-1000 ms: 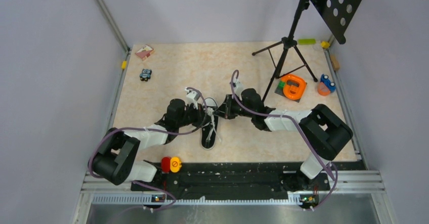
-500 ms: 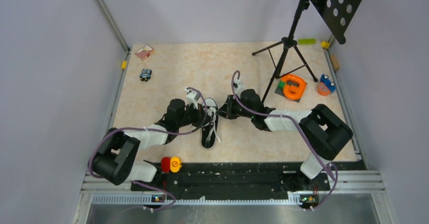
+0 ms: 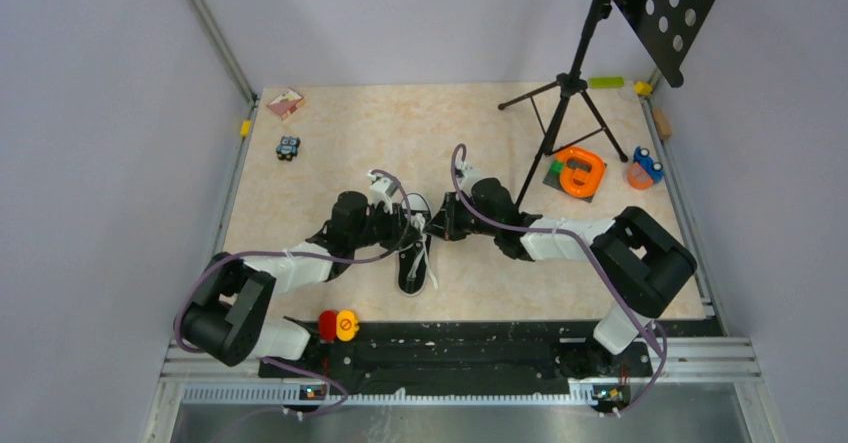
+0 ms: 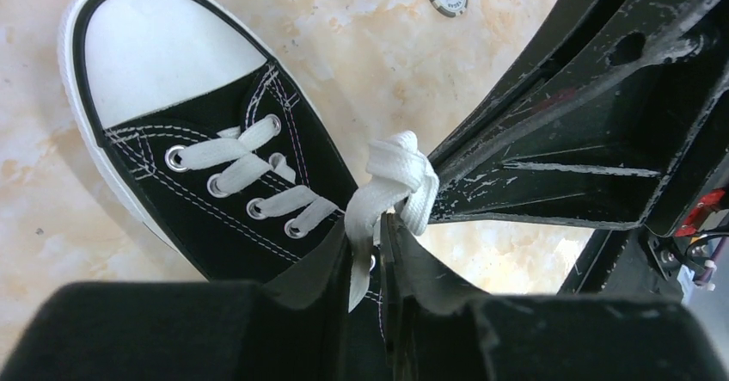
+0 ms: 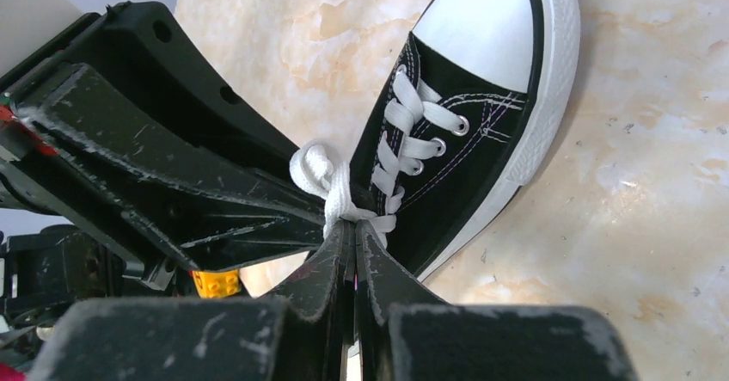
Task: Tie the shoes
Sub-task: Cross the shoelace with the shoelace.
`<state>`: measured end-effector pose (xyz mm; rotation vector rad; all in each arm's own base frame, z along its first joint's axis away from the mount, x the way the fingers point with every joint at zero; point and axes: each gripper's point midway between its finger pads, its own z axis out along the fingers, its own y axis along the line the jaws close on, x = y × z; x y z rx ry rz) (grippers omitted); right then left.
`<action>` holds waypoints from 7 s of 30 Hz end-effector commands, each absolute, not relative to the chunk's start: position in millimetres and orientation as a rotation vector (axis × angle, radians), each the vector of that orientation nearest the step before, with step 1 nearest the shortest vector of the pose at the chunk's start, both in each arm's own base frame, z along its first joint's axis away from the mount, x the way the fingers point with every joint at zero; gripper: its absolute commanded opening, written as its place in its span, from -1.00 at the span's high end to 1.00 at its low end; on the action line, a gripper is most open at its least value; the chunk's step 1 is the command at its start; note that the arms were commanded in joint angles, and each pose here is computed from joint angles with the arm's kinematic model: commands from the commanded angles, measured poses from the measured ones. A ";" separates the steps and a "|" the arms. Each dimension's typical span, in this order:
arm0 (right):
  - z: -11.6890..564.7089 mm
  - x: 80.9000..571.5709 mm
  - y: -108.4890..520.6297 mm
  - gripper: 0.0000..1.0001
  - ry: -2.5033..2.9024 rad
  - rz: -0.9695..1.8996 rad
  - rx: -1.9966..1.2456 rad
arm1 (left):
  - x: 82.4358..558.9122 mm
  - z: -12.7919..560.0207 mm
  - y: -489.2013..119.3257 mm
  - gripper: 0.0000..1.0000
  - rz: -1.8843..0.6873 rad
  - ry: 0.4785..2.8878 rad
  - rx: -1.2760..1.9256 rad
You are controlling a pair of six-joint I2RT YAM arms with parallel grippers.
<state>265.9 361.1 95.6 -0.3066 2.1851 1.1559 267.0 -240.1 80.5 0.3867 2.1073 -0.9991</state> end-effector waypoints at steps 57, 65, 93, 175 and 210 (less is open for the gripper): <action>135.6 271.0 381.4 1.00 2.047 1.245 -0.343 | 302.1 139.9 -227.6 0.46 -1.010 2.204 -0.189; 136.0 271.0 381.1 1.00 2.047 1.245 -0.339 | 296.0 128.7 -239.3 0.98 -1.096 2.276 -0.157; 102.3 247.2 382.7 1.00 2.143 1.242 -0.400 | 275.1 126.7 -219.0 1.00 -1.209 2.268 -0.262; 87.3 240.4 371.9 1.00 2.182 1.181 -0.435 | 280.4 116.9 -253.5 0.68 -1.503 2.502 -0.032; 90.7 243.5 372.8 1.00 2.179 1.171 -0.430 | 282.4 116.9 -234.6 0.61 -1.283 2.505 -0.058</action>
